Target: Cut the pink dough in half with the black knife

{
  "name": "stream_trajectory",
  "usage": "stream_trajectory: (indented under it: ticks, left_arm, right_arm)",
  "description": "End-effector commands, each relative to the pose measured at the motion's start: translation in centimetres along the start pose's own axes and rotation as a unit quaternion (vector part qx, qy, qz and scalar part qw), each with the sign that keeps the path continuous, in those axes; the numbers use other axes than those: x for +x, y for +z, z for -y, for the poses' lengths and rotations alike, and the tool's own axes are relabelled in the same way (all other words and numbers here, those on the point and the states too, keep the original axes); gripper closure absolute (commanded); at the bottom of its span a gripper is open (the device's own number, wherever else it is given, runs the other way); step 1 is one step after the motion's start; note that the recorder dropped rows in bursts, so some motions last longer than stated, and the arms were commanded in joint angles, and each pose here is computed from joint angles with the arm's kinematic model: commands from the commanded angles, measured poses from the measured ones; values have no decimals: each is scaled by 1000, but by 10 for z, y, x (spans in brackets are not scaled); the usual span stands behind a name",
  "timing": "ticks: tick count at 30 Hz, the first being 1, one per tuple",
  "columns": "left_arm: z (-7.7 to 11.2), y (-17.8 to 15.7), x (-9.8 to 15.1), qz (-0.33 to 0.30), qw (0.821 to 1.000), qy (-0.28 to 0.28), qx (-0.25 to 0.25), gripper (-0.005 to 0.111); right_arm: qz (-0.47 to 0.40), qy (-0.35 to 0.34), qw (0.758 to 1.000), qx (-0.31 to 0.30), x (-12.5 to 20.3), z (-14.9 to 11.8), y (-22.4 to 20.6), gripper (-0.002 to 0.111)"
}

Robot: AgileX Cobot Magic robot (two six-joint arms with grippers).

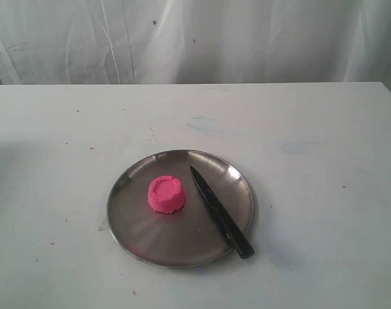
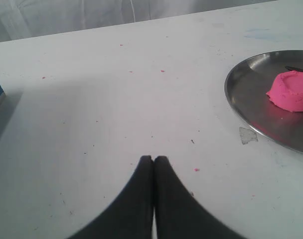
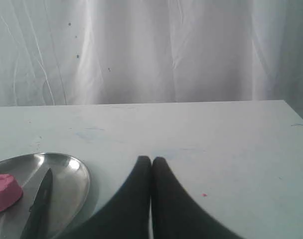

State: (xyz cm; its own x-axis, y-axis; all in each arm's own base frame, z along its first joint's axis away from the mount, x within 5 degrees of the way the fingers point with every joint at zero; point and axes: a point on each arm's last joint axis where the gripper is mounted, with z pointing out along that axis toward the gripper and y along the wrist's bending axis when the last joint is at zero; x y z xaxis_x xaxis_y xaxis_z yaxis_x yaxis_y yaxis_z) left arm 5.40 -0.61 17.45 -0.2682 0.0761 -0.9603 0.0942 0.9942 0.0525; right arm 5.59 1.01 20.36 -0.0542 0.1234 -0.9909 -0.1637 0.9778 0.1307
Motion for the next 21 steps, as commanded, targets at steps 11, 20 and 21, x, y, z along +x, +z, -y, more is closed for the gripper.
stream_trajectory:
  ticks: [11,20,21]
  left_arm:
    - [0,0,1,1,1000,-3,0,107]
    - [0,0,1,1,1000,-3,0,107]
    - [0,0,1,1,1000,-3,0,107]
  right_arm:
    - [67,78,995,-3,-11,0,-1,108]
    - [83,312,946,-22,-14,1,-2,108]
    - [80,316,945,-22,-14,1,-2,108]
